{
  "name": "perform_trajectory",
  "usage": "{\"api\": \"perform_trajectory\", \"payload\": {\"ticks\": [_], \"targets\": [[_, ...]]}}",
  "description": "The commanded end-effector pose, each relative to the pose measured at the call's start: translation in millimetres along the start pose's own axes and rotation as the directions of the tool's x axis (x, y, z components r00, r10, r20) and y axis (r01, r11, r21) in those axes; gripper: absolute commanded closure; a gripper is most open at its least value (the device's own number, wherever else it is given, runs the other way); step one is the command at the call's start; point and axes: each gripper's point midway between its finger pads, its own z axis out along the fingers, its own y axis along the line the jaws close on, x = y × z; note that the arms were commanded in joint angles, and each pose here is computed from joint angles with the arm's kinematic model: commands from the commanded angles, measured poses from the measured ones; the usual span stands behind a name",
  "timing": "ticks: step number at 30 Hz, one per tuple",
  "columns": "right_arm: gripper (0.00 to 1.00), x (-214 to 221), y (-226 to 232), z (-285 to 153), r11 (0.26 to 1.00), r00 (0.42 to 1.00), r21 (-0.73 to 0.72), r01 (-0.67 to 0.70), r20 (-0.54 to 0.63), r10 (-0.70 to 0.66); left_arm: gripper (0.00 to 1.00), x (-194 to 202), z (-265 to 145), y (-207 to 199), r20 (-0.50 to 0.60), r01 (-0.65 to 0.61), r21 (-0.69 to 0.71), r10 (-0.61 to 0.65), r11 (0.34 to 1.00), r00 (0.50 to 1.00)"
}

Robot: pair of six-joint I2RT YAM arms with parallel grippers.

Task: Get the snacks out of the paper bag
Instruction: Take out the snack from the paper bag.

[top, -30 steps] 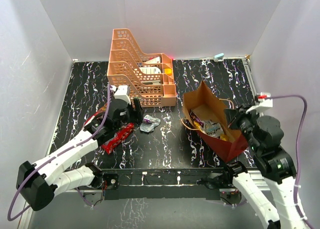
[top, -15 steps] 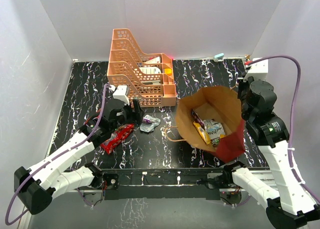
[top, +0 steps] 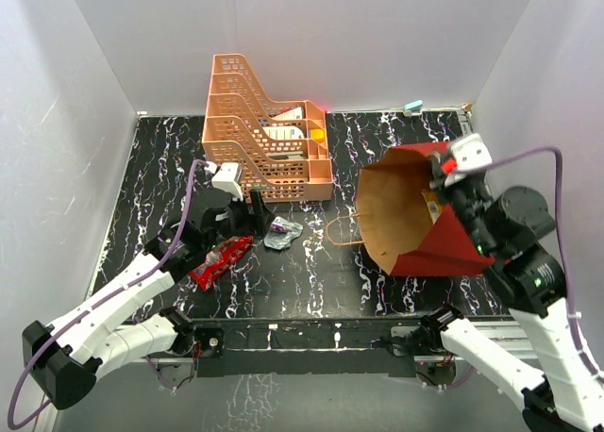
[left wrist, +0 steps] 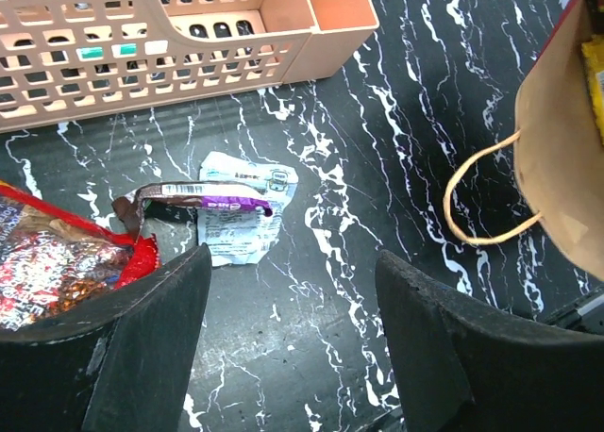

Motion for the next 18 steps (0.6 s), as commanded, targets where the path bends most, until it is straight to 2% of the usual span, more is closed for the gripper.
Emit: {"api": "perform_trajectory", "payload": {"ticks": [1,3,5,9,13,16,18], "targets": [[0.92,0,96,-34,0.871,0.967,-0.449,-0.201,0.054,0.251,0.31,-12,-8,-16,0.020,0.020,0.078,-0.022,0.997,1.000],[0.91,16,121,-46,0.791,0.936,-0.522,-0.319,-0.044,0.349,0.31,-10,-7,-21,0.008,0.021,0.107,-0.022,0.994,1.000],[0.89,30,136,-52,0.731,0.895,-0.532,-0.428,-0.136,0.425,0.31,-9,-6,-30,-0.003,0.019,0.149,-0.018,0.989,1.000],[0.88,57,139,-60,0.662,0.766,-0.387,-0.642,-0.283,0.578,0.28,-7,-7,-53,-0.027,0.017,0.272,-0.010,0.962,1.000],[0.88,73,130,-76,0.611,0.666,-0.266,-0.746,-0.305,0.681,0.20,-8,-18,-81,-0.026,0.035,0.426,-0.026,0.904,0.999],[0.88,78,101,-84,0.638,0.649,-0.135,-0.758,-0.255,0.717,0.12,-7,-33,-105,-0.020,0.055,0.570,-0.052,0.820,0.998],[0.88,85,82,-87,0.638,0.626,-0.021,-0.770,-0.218,0.749,0.11,1,-40,-118,-0.015,0.052,0.633,-0.055,0.772,0.998]]}}
